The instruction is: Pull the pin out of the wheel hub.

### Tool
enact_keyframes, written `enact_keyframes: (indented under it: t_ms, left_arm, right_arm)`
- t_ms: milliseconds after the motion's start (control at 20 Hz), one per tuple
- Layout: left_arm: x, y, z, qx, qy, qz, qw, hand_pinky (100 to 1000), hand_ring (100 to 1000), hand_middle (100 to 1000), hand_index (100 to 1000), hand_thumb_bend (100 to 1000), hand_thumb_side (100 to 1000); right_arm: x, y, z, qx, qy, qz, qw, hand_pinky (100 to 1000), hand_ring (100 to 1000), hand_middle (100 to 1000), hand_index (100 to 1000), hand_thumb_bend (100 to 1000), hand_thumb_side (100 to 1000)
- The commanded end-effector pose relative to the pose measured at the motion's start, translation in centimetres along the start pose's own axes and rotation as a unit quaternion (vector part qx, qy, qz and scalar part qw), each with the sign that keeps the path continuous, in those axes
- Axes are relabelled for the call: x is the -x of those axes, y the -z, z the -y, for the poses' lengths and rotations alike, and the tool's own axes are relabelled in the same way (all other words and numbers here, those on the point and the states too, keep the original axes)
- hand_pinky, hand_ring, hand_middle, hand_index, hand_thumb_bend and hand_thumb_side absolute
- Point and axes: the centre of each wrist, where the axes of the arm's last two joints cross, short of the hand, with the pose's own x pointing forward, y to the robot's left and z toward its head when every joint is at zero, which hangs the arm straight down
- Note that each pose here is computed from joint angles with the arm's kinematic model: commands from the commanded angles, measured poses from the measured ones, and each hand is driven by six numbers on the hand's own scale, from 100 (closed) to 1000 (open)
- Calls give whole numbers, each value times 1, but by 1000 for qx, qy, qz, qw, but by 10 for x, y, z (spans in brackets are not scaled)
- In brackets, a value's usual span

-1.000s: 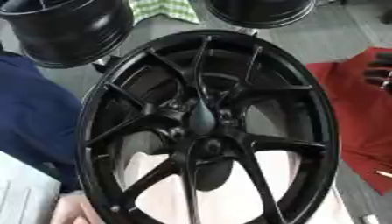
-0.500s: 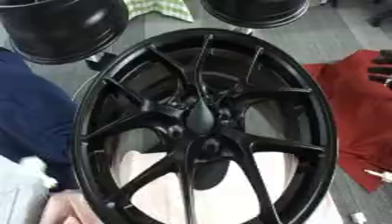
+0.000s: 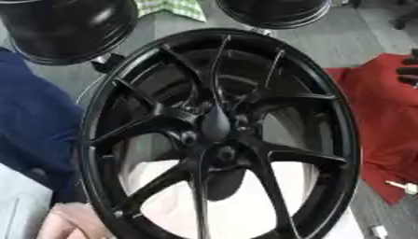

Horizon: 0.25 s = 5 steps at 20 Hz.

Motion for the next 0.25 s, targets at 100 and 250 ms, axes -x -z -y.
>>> enact_keyframes:
  t_ms: [100,250]
  left_arm:
    - [-20,-21,19,-4,-90,76,993,619,618,516,639,601,352]
    - [-7,-37,35,-19,-138,76,987,623,628,530,654,615,370]
  right_arm:
    - [-18,7,2,0,-6,33,999,773,712,672,757,100,851]
    - [-17,8,-2,0,0,34,999,773,711,672,758,100,851]
